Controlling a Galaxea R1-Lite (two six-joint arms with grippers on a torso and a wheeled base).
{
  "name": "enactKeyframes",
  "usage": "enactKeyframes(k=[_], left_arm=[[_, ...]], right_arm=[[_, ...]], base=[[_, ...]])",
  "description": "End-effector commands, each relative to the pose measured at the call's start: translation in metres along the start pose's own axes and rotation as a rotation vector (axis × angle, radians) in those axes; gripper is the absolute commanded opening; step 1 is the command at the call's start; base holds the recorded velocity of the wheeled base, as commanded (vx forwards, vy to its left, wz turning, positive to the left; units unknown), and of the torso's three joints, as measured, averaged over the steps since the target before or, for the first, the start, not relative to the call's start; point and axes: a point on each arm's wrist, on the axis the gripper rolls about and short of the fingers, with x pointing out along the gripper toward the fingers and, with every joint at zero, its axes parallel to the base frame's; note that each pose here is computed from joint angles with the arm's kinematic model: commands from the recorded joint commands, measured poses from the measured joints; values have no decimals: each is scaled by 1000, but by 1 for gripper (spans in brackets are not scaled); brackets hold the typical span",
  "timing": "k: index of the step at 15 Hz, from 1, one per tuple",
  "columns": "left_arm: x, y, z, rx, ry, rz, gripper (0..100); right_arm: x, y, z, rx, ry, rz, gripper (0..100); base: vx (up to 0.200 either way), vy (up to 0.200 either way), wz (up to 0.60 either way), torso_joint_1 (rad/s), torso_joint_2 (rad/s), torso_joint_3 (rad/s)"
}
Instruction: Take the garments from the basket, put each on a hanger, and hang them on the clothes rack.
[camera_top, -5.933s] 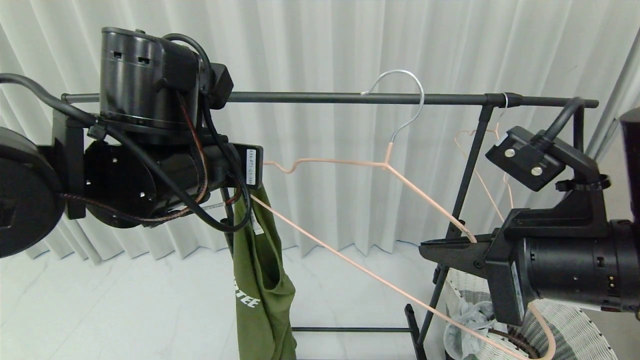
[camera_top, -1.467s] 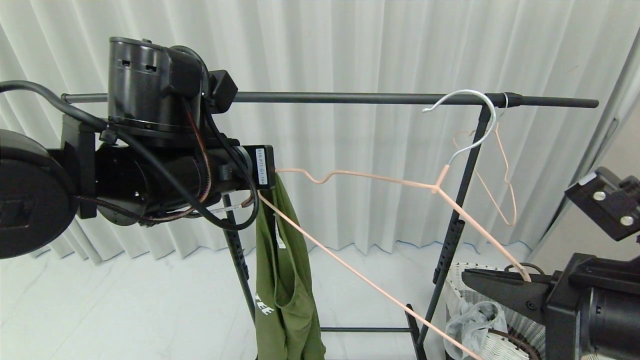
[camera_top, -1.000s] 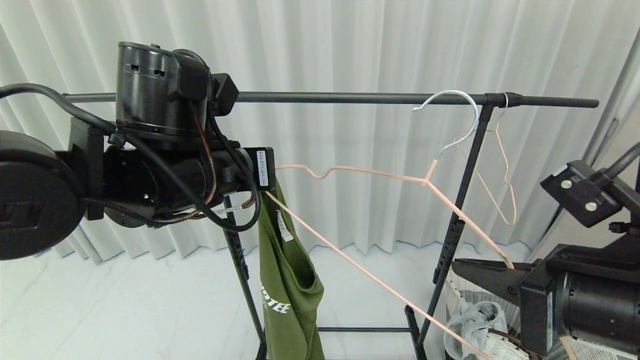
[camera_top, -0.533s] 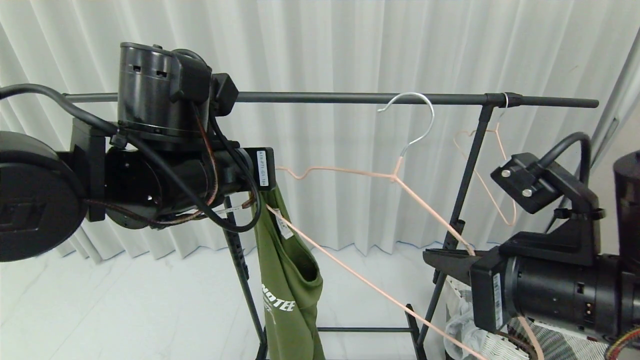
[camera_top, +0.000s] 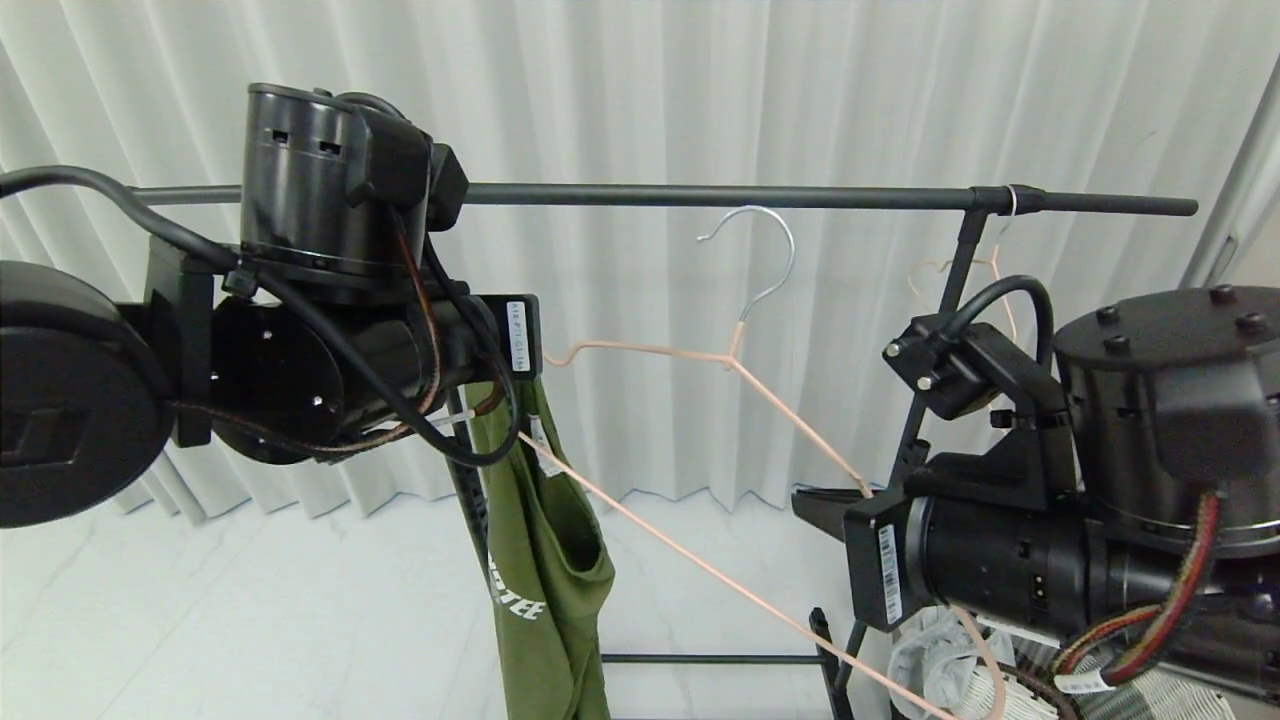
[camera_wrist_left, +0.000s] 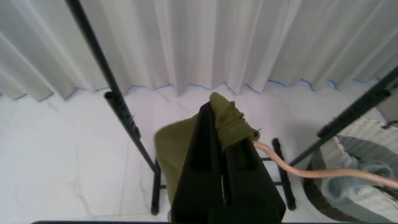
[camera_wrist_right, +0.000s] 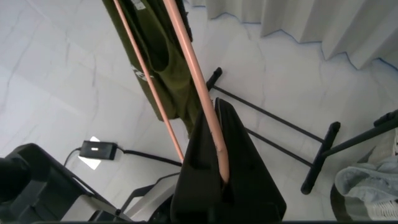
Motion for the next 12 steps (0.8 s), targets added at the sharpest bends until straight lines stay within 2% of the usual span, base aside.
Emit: enactKeyframes(k=[1, 7, 12], left_arm=[[0, 0, 0, 6, -3, 10, 0], [-22, -26, 16, -5, -72, -100, 0], [-39, -36, 25, -15, -111, -161, 0]], right_arm=[[5, -2, -2, -1, 13, -14, 0], [29, 9, 12, 7, -7, -7, 0], [41, 15, 17, 6, -10, -6, 0]], base=[[0, 0, 0, 0, 0, 0], [0, 0, 0, 0, 0, 0], [0, 0, 0, 0, 0, 0]])
